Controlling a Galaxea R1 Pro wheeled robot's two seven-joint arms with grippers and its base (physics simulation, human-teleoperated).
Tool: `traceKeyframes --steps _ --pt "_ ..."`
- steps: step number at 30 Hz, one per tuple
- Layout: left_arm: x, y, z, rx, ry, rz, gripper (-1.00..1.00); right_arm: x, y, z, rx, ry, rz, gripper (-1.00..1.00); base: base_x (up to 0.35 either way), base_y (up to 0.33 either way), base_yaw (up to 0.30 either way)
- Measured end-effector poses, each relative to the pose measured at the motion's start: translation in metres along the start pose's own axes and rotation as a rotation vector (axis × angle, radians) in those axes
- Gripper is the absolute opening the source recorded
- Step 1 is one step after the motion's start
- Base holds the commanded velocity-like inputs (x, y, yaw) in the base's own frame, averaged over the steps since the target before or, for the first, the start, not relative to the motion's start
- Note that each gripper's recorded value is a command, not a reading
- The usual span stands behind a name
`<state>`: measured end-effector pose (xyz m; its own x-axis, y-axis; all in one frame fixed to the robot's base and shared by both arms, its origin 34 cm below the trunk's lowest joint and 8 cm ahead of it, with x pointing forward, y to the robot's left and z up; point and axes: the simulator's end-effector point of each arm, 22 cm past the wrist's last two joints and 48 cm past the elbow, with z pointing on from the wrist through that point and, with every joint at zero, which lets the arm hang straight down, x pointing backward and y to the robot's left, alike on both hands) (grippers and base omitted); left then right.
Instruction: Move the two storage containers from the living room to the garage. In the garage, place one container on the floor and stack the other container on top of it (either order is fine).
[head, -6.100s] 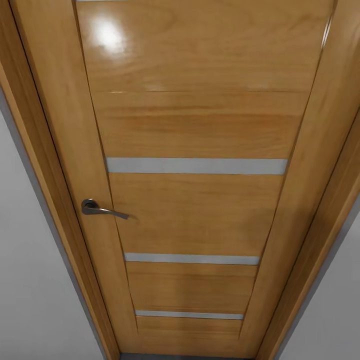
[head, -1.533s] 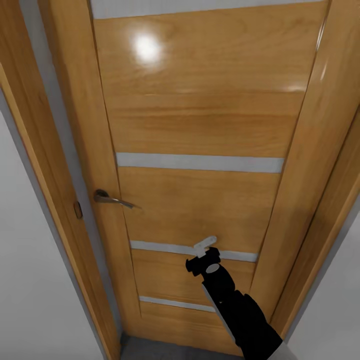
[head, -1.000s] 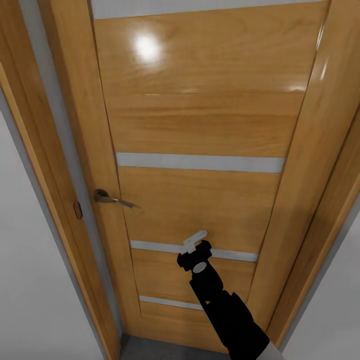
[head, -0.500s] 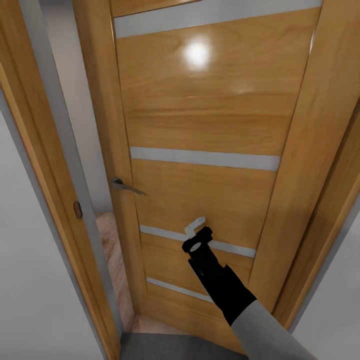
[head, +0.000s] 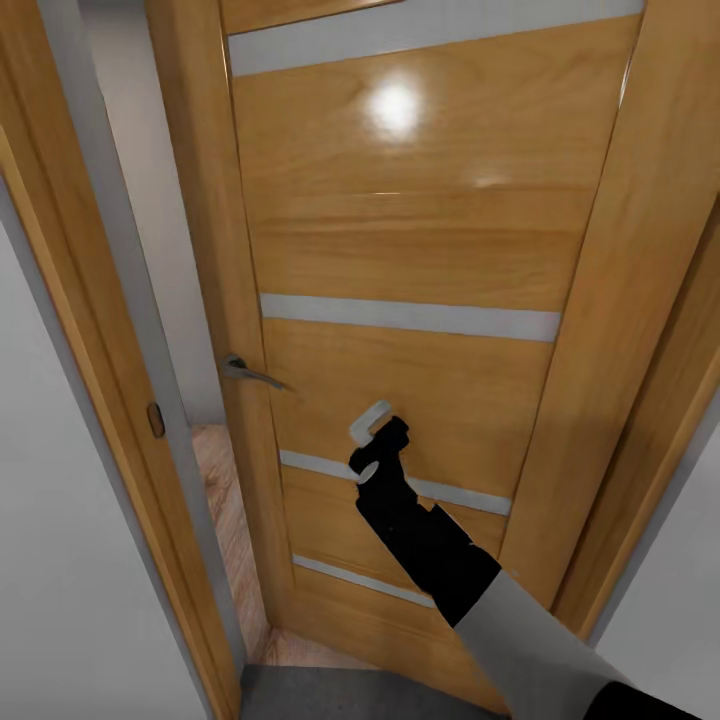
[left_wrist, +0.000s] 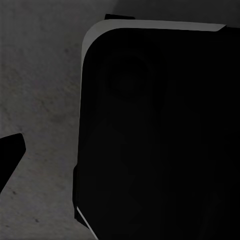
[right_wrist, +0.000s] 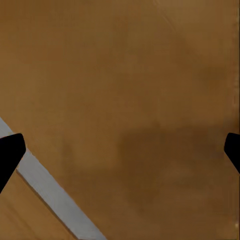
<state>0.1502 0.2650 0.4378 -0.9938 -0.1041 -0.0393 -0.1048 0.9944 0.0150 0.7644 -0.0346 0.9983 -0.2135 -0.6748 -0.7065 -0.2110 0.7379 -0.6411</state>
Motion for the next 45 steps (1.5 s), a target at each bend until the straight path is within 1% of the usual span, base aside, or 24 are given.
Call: traceKeyframes --steps 1,3,6,12,18,21,25,29,30,31,32,35,38,45 --pt "0.0 0.0 0.0 0.0 0.0 0.0 1.0 -0.004 -0.005 0.004 0.001 0.002 0.002 1.0 0.0 0.0 0.0" --pt "0.0 0.0 0.0 0.0 0.0 -0.001 1.0 -0.008 -0.015 0.009 0.023 0.003 -0.016 1.0 0.0 0.0 0.0" --pt "0.0 0.0 0.0 0.0 0.0 -0.001 1.0 -0.011 -0.029 0.022 0.042 0.021 -0.037 1.0 0.0 0.0 0.0" --pt "0.0 0.0 0.0 0.0 0.0 -0.001 1.0 -0.02 -0.05 0.039 0.046 0.047 -0.028 1.0 0.0 0.0 0.0" --pt "0.0 0.0 0.0 0.0 0.0 -0.001 1.0 -0.015 -0.072 0.061 0.068 0.077 -0.042 1.0 0.0 0.0 0.0" --pt "0.0 0.0 0.0 0.0 0.0 -0.001 1.0 -0.012 -0.079 0.068 0.075 0.089 -0.045 1.0 0.0 0.0 0.0" --pt "0.0 0.0 0.0 0.0 0.0 -0.001 1.0 -0.008 -0.082 0.072 0.074 0.102 -0.041 1.0 0.0 0.0 0.0" --pt "0.0 0.0 0.0 0.0 0.0 -0.001 1.0 -0.002 -0.102 0.083 0.101 0.124 -0.046 1.0 0.0 0.0 0.0" --pt "0.0 0.0 0.0 0.0 0.0 -0.001 1.0 0.0 -0.106 0.087 0.1 0.13 -0.037 1.0 0.0 0.0 0.0" --pt "0.0 0.0 0.0 0.0 0.0 -0.001 1.0 0.001 -0.109 0.092 0.077 0.135 0.032 1.0 0.0 0.0 0.0" --pt "0.0 0.0 0.0 0.0 0.0 -0.001 1.0 0.009 -0.111 0.095 0.083 0.155 0.035 1.0 0.0 0.0 0.0" --pt "0.0 0.0 0.0 0.0 0.0 -0.001 1.0 0.009 -0.114 0.097 0.083 0.16 0.104 1.0 0.0 0.0 0.0" --pt "0.0 0.0 0.0 0.0 0.0 -0.001 1.0 0.008 -0.115 0.097 0.085 0.158 0.12 1.0 0.0 0.0 0.0" --pt "0.0 0.0 0.0 0.0 0.0 -0.001 1.0 0.008 -0.118 0.096 0.096 0.16 0.116 1.0 0.0 0.0 0.0"
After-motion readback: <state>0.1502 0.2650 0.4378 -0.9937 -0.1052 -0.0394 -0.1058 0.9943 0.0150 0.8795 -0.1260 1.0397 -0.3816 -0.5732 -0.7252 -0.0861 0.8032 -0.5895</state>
